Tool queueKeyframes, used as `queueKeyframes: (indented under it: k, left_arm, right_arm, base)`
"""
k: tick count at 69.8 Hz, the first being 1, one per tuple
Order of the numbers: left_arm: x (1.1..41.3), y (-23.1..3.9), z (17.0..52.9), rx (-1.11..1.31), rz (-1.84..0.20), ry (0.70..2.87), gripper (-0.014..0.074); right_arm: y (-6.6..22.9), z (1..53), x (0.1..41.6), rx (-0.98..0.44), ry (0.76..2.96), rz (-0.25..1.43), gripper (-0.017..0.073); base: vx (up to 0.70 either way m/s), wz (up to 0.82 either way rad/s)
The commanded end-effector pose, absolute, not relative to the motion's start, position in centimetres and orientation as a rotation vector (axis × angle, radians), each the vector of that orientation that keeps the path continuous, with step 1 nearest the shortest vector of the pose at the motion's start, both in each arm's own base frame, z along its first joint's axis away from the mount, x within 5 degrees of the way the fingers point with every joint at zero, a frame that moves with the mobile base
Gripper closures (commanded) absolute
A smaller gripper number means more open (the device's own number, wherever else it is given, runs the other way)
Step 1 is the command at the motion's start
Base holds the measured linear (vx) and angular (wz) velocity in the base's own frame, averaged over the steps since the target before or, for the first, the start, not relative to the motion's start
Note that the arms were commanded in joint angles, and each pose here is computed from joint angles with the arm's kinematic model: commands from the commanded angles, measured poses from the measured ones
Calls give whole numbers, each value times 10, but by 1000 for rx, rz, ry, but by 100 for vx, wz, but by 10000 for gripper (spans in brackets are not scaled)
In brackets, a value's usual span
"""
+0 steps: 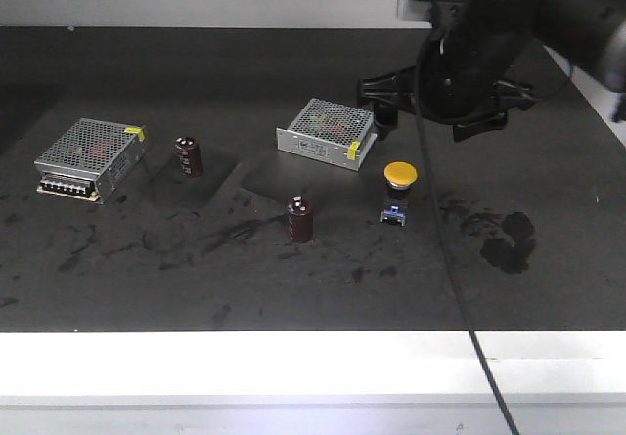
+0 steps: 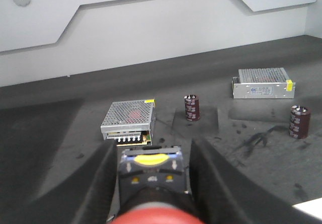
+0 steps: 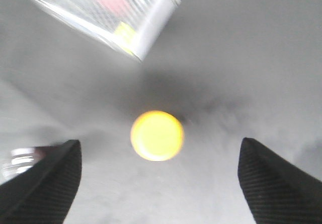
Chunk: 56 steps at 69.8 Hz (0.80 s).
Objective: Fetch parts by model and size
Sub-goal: 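Reach the right gripper down over the yellow-capped stop button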
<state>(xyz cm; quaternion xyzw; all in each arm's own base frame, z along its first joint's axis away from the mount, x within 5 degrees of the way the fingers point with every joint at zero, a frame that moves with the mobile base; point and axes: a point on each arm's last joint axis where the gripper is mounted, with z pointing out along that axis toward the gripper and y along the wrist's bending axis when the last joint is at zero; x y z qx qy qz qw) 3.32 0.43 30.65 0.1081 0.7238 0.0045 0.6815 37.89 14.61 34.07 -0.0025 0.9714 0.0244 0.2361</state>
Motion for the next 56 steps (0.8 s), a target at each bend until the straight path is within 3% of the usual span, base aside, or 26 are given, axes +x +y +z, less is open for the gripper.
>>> queueKeyframes:
  k: [1,23,56]
  left_arm:
    - [33,3,320,246,-1,1541,600]
    - [33,3,320,246,0,1543,600]
    - [33,3,320,246,1,1543,600]
  right_arm:
    - [147,360,383,15,2626,73,-35]
    - [155,327,413,99,2733,117,-35]
    - [152,334,411,162,2720,138,-35]
  base:
    - [0,0]
    - [0,0]
    - [0,0]
